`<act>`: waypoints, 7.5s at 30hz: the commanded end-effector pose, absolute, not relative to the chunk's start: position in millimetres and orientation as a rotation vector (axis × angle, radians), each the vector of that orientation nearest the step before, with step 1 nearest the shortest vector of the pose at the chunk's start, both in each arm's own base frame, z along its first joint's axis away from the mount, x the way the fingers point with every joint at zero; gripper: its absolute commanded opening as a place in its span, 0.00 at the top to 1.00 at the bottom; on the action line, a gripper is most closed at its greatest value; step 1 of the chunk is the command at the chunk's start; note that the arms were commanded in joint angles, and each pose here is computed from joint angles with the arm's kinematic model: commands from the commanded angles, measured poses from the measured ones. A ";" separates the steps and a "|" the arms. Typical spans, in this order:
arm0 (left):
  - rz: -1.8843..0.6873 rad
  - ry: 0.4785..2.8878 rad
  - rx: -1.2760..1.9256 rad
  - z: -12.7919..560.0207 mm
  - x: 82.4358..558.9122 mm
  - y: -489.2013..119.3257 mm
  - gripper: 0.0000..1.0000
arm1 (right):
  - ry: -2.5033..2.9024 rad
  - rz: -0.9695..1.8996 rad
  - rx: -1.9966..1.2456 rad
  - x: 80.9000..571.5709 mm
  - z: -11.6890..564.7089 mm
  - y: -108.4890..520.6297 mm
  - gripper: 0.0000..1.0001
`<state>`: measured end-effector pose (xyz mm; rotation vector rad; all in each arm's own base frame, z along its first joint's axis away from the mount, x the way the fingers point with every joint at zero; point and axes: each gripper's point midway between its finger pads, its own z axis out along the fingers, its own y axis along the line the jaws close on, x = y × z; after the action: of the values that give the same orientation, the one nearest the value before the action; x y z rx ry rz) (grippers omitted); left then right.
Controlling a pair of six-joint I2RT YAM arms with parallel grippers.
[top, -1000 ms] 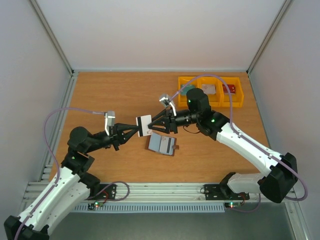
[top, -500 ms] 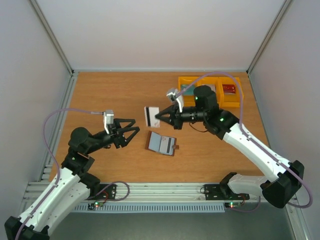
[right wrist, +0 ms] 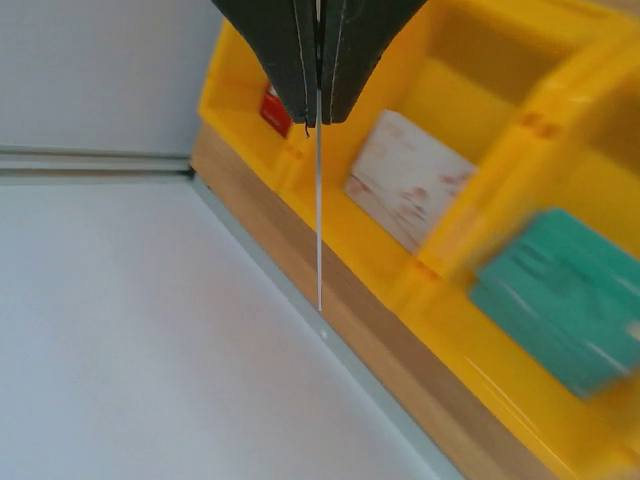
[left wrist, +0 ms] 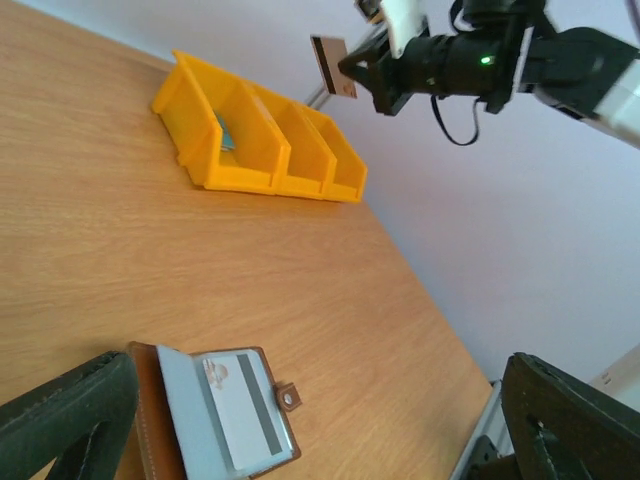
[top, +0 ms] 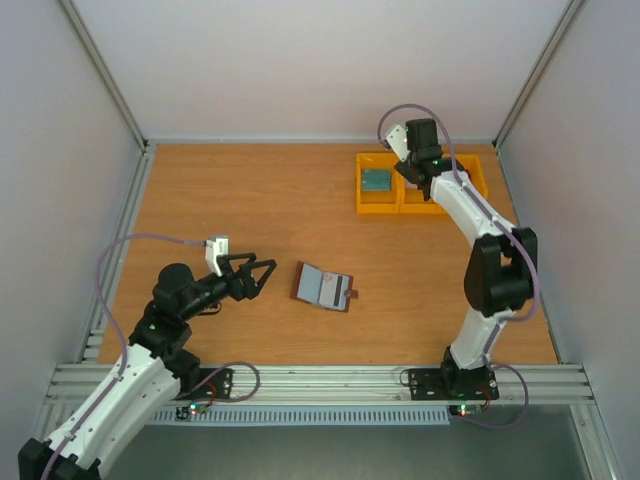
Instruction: Take the credit cards out of the card holder
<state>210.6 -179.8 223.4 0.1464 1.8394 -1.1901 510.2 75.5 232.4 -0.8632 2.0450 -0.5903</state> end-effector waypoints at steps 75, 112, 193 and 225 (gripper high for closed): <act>-1.047 1.820 0.065 209.7 230.5 -157.9 0.01 | 1.884 -0.803 -1.109 573.0 228.5 20.5 0.27; -1.222 3.168 0.356 81.8 243.6 -271.9 0.02 | 2.983 0.848 -0.128 246.6 36.3 207.4 0.31; -1.293 2.023 1.148 282.0 163.5 -269.3 1.00 | 1.877 1.187 -0.740 179.8 302.9 220.5 0.06; -1.224 1.738 0.885 354.0 140.1 -224.5 1.00 | 1.509 1.340 -1.162 110.5 354.7 262.5 0.15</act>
<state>123.4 -222.3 343.5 0.9607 1.7686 -1.2208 119.8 257.0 364.4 -1.0724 1.5304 1.4139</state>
